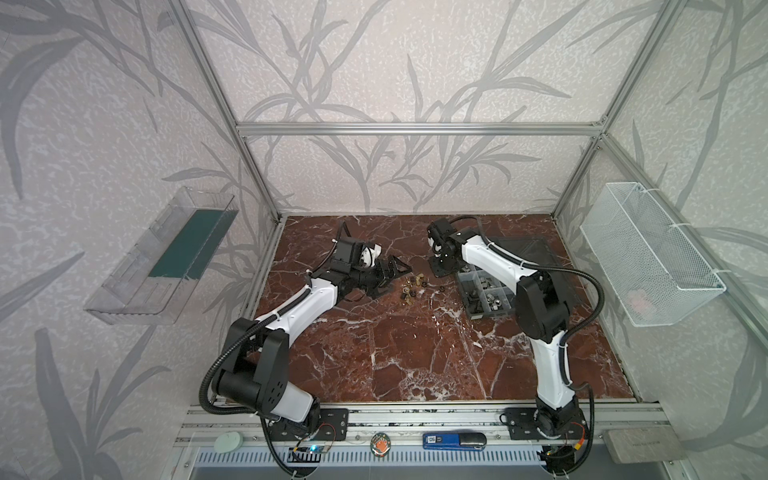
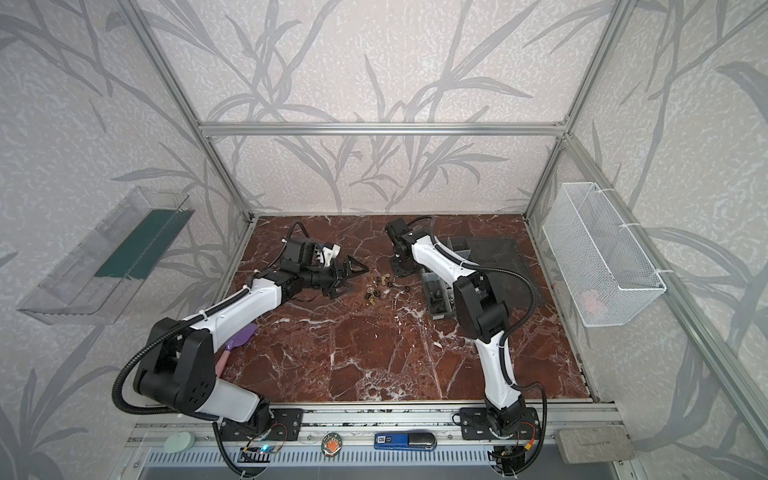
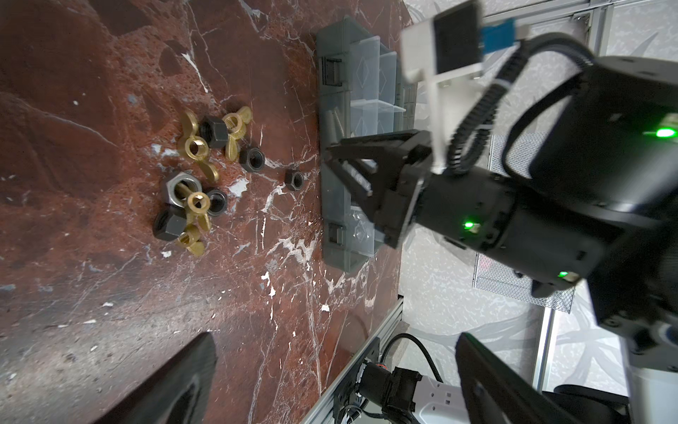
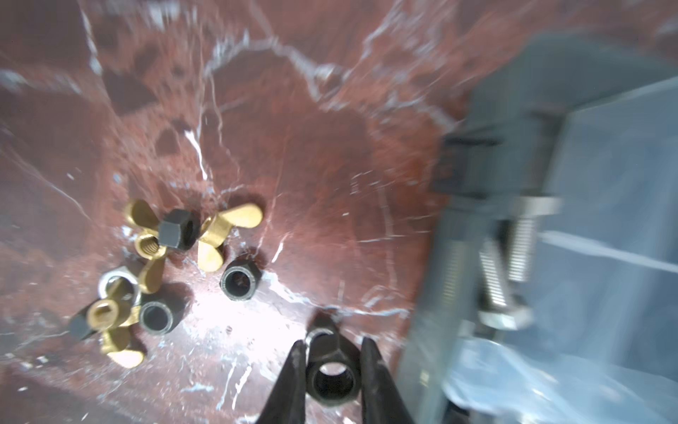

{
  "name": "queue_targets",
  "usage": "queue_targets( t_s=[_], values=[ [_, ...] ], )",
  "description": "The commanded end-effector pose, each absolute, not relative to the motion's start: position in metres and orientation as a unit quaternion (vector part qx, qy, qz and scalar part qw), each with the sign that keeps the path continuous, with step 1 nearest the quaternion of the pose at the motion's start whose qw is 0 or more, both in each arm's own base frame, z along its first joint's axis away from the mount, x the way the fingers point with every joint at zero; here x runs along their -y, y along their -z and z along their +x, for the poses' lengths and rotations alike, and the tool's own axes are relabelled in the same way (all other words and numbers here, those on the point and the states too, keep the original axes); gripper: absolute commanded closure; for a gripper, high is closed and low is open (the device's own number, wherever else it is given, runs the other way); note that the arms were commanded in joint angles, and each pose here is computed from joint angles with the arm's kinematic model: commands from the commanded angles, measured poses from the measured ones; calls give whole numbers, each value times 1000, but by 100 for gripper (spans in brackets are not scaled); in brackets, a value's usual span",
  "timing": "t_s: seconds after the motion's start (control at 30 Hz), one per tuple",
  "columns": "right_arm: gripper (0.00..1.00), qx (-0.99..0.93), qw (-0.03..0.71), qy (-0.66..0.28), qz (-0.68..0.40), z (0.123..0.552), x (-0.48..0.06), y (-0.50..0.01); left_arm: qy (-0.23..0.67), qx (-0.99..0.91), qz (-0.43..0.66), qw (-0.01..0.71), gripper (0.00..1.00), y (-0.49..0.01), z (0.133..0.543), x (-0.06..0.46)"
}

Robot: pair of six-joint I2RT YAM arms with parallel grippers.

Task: Sort the screws and nuts into containers
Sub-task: Pick up the nut from the center of the table, then place the nut into the container.

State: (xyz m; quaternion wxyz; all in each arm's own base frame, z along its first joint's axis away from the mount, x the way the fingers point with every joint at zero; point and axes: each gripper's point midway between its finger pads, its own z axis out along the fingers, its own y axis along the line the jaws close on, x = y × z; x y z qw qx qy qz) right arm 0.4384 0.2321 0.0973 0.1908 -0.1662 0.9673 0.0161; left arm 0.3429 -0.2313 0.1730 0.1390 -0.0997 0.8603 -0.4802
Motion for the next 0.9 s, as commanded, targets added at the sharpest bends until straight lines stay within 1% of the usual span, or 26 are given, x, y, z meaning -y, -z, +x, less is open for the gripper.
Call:
queue_targets(
  t_s=[0.0,0.17,0.4,0.5,0.67,0.77,0.87],
  values=[
    [83,-965,221,2,-142,448,-201,-138,486,-857,-93,148,1,-179,348,232],
    [83,-971,217,9,-99,460,-161,-139,486,-857,-93,147,0,-178,349,233],
    [83,-979,199,17,-47,476,-113,-118,484,-858,-93,144,0,-176,350,233],
    [83,-980,191,22,-41,477,-104,-110,482,-859,-94,144,1,-176,351,233],
    [78,-984,174,27,-33,474,-95,-92,481,-860,-95,143,1,-175,352,233],
    [76,-984,171,28,-31,473,-93,-88,481,-860,-96,143,0,-175,353,233],
    [72,-984,171,25,-30,471,-93,-88,481,-860,-96,142,1,-175,353,234]
  ],
)
